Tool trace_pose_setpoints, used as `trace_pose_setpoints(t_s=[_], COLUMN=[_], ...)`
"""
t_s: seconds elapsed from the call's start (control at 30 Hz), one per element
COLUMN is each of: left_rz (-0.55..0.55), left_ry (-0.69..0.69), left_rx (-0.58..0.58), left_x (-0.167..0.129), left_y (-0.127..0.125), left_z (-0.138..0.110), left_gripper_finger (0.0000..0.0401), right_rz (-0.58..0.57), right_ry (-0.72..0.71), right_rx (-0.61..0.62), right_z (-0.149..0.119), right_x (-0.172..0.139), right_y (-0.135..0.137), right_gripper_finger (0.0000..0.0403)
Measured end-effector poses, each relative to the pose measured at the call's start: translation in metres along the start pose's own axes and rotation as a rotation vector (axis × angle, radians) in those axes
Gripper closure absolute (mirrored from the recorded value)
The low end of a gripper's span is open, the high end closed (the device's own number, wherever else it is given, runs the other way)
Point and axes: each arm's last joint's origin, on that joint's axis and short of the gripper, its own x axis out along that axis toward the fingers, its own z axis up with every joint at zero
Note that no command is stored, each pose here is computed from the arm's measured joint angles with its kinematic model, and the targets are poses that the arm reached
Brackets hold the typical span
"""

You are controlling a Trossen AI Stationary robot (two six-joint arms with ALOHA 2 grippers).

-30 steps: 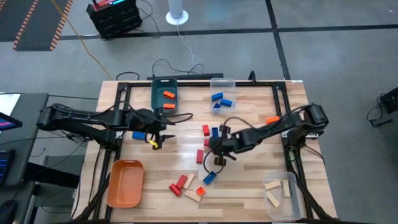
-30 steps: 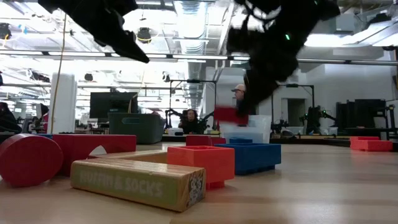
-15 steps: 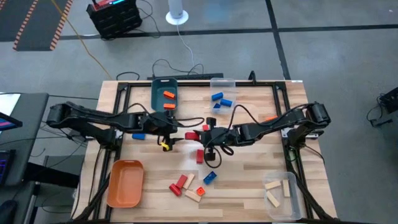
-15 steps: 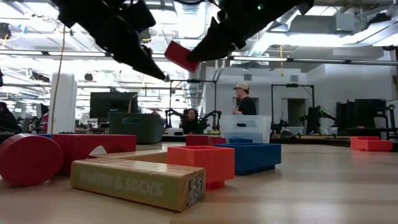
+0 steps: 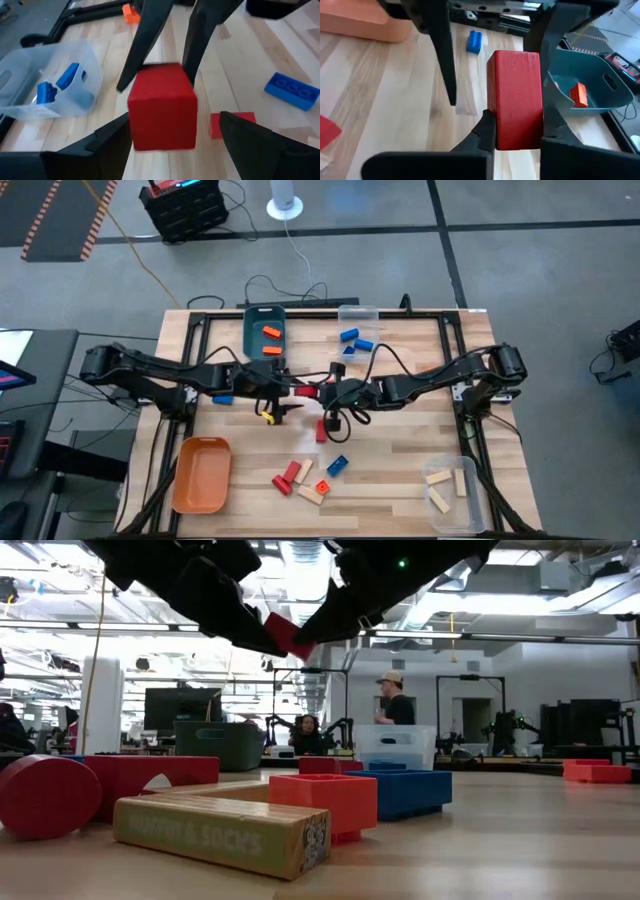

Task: Sort blocks
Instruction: Put the red block into the orange bin

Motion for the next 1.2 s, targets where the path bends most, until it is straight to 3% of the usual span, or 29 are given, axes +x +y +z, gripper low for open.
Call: trace_pose_setpoints(t_s=[0.2, 0.4, 0.6, 0.8, 1.03, 1.2], left_rz=[0.008, 0.018, 0.039, 0.024, -0.107, -0.332], left_ry=[-0.054, -0.085, -0.066, 0.002, 0.222, 0.426], left_rx=[-0.01, -0.028, -0.028, -0.071, -0.19, -0.379], left_x=[0.002, 0.002, 0.001, -0.013, -0.059, -0.09], left_y=[0.0, 0.001, 0.001, -0.006, -0.029, -0.05], left_z=[0.005, 0.008, 0.006, 0.005, 0.017, 0.024], left_gripper_finger=[0.0122, 0.0189, 0.0269, 0.0274, 0.0271, 0.0268], right_rz=[-0.004, -0.002, 0.01, 0.03, 0.063, 0.066], right_ry=[-0.023, -0.027, -0.022, 0.074, 0.318, 0.392], right_rx=[-0.006, -0.016, -0.026, 0.006, 0.082, 0.104], right_z=[0.002, 0.003, 0.002, 0.0, -0.012, -0.021], right_x=[0.0, 0.0, -0.001, -0.019, -0.061, -0.067], right_y=[-0.001, 0.0, 0.003, 0.003, 0.007, 0.013], right_gripper_finger=[0.0359, 0.0354, 0.0307, 0.0246, 0.022, 0.0224])
